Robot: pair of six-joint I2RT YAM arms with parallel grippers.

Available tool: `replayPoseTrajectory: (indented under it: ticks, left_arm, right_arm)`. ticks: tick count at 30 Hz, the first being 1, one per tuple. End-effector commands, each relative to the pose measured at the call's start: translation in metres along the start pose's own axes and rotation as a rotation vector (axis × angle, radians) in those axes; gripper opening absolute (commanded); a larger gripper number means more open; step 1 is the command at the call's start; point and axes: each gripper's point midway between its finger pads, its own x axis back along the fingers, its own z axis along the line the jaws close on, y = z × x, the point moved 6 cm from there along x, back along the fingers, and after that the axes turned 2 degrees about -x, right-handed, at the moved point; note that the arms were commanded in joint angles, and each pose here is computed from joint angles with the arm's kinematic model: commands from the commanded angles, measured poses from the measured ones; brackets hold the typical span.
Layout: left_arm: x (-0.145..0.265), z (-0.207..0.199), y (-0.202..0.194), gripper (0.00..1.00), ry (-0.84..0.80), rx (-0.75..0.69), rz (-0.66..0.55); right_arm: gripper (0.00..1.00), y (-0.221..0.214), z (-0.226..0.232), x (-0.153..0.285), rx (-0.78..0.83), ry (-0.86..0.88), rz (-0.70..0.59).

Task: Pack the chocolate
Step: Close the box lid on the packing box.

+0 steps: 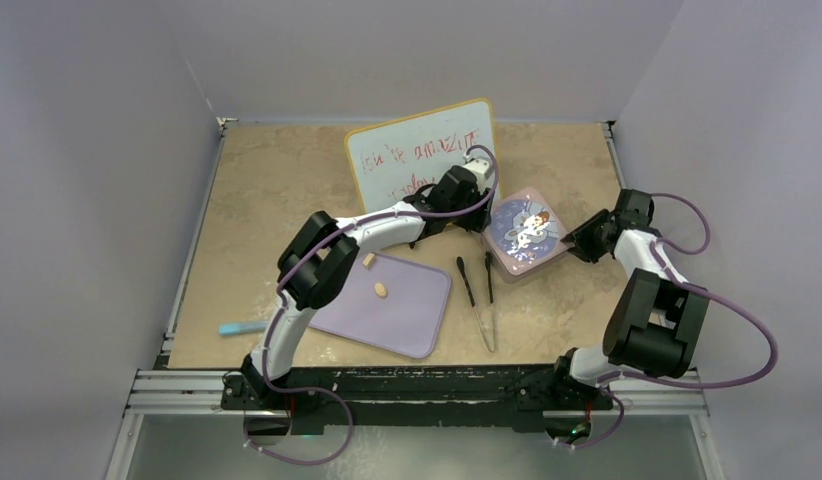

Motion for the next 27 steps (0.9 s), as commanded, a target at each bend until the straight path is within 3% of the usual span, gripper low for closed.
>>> replayPoseTrajectory:
  ticks: [1, 5, 15, 22, 27]
  left_arm:
    - [-0.011, 0.024, -0.017, 0.48, 0.103, 0.014, 0.059]
    - [-0.010, 0.025, -0.017, 0.46, 0.107, 0.018, 0.059]
    - [-0.009, 0.019, -0.017, 0.42, 0.057, 0.006, 0.062]
    - [-0.007, 0.017, -0.012, 0.41, 0.038, 0.000, 0.053]
    - [-0.007, 0.015, -0.010, 0.41, 0.026, -0.005, 0.046]
  right_arm:
    - [0.37, -0.002, -0.004, -0.005, 0.034, -0.033, 0.027]
    - [0.40, -0.004, -0.007, -0.002, 0.021, -0.061, 0.046]
    - [0.48, 0.025, 0.020, 0.038, 0.133, -0.049, -0.058]
    - [0.46, 0.031, 0.055, 0.046, 0.249, 0.039, -0.076]
    - [0.35, 0.017, 0.103, 0.039, 0.419, 0.162, -0.017]
